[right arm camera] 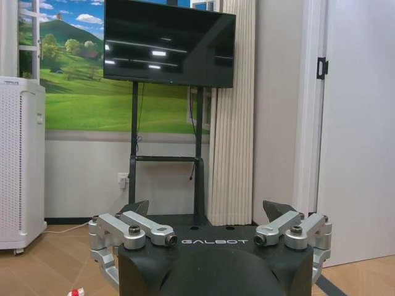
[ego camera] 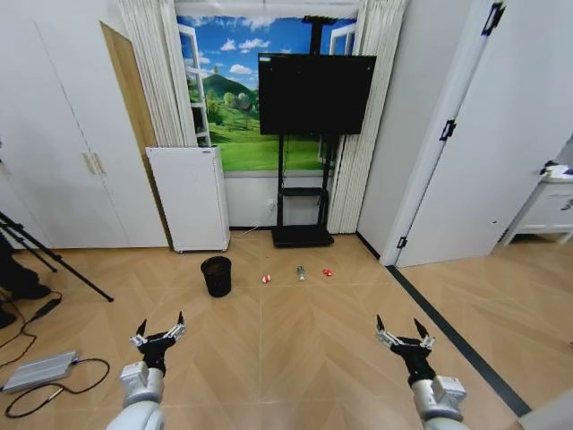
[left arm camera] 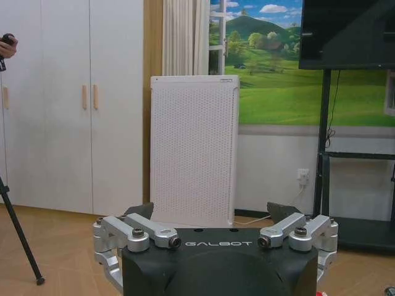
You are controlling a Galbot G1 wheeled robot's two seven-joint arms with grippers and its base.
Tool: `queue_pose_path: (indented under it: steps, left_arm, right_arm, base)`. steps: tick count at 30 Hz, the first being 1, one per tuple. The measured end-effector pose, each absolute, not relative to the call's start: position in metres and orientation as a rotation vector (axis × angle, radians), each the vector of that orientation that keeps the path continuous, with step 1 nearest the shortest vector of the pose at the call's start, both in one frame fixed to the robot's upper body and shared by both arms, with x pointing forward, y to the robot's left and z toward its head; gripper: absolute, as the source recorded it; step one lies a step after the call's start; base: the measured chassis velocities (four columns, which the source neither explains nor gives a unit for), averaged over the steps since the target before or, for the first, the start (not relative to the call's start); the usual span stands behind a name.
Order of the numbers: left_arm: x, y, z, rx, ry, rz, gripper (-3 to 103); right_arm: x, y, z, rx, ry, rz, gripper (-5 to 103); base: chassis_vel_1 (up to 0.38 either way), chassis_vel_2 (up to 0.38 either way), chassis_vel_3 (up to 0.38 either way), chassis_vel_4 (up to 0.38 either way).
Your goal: Pick up the trash bin and place the garbage on the floor into it.
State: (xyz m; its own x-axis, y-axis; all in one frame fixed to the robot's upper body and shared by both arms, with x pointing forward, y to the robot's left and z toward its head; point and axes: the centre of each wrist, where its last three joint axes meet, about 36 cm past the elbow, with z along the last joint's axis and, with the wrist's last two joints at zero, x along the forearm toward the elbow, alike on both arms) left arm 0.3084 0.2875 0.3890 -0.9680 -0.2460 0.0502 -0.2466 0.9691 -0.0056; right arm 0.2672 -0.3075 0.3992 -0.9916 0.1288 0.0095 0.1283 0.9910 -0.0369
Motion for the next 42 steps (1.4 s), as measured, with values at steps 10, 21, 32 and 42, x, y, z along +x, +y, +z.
queue_pose_path:
  steps: [10,21,32,42]
  left_arm:
    - [0.310,0.309,0.383,0.481,-3.052,0.011,101]
    - [0.305,0.307,0.386,0.451,-3.024,0.054,100]
    - [0.304,0.300,0.385,0.451,-3.037,0.016,100]
    - [0.309,0.302,0.387,0.457,-3.047,0.006,100]
  right_arm:
    - [0.269,-0.322,0.396,-0.275,-3.118,-0.074,100]
    - [0.264,-0.323,0.401,-0.300,-3.138,-0.051,100]
    - [0.264,-0.329,0.400,-0.311,-3.156,0.008,100]
    - [0.269,-0.323,0.391,-0.291,-3.154,0.012,100]
  base:
    - [0.000,0.000,0.000,0.000]
    - [0.000,0.000,0.000,0.000]
    - [0.000,0.000,0.000,0.000]
    - [0.000,0.000,0.000,0.000]
